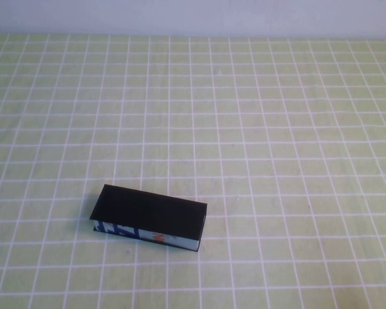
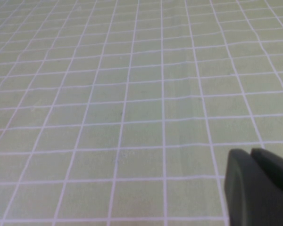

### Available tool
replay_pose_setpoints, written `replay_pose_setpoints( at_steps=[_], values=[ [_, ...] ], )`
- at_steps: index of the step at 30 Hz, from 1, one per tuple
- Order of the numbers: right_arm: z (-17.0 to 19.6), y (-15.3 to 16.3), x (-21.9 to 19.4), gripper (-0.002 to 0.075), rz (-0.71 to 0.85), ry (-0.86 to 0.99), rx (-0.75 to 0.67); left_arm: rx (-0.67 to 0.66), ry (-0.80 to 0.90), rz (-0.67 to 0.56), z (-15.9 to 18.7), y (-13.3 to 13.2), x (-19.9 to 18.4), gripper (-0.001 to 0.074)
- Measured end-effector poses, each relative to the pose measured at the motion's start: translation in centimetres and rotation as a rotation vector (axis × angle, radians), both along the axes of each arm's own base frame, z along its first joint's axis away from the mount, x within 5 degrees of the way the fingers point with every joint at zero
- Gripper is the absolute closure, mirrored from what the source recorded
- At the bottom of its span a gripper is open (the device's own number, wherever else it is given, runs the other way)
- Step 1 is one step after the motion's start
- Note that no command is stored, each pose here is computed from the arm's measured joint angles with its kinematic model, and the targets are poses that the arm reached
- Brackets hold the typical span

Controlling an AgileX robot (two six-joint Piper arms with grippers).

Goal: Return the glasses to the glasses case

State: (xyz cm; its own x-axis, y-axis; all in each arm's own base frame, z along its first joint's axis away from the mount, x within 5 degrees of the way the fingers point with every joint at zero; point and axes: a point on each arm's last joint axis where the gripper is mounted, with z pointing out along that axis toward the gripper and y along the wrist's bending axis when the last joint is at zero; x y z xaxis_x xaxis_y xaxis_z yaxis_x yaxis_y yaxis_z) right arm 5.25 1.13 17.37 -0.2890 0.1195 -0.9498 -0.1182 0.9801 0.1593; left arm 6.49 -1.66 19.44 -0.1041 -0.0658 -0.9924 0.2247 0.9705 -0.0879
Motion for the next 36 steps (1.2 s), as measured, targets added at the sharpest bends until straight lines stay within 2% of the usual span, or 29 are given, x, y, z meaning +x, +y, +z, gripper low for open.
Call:
replay_pose_setpoints(
  at_steps=[9,15,21,25,36],
  values=[
    [0.0,0.0,0.0,0.0737,0.0,0.0,0.0,0.003,-0.017,0.029,0.1,0.3,0.1,0.0737],
    [0.0,0.0,0.0,0.0737,0.0,0.0,0.0,0.127,-0.128,0.089,0.9,0.8,0.2,0.0737],
    [0.0,0.0,0.0,0.0737,0.0,0.0,0.0,0.151,-0.193,0.131,1.2,1.1,-0.7,0.0737],
    [0.0,0.0,0.0,0.0737,0.0,0.0,0.0,0.186,-0.132,0.134,0.5,1.1,-0.8,0.0737],
    [0.0,0.0,0.0,0.0737,0.0,0.0,0.0,0.224,0.17,0.086,-2.2,1.0,-1.2,0.0737]
  ],
)
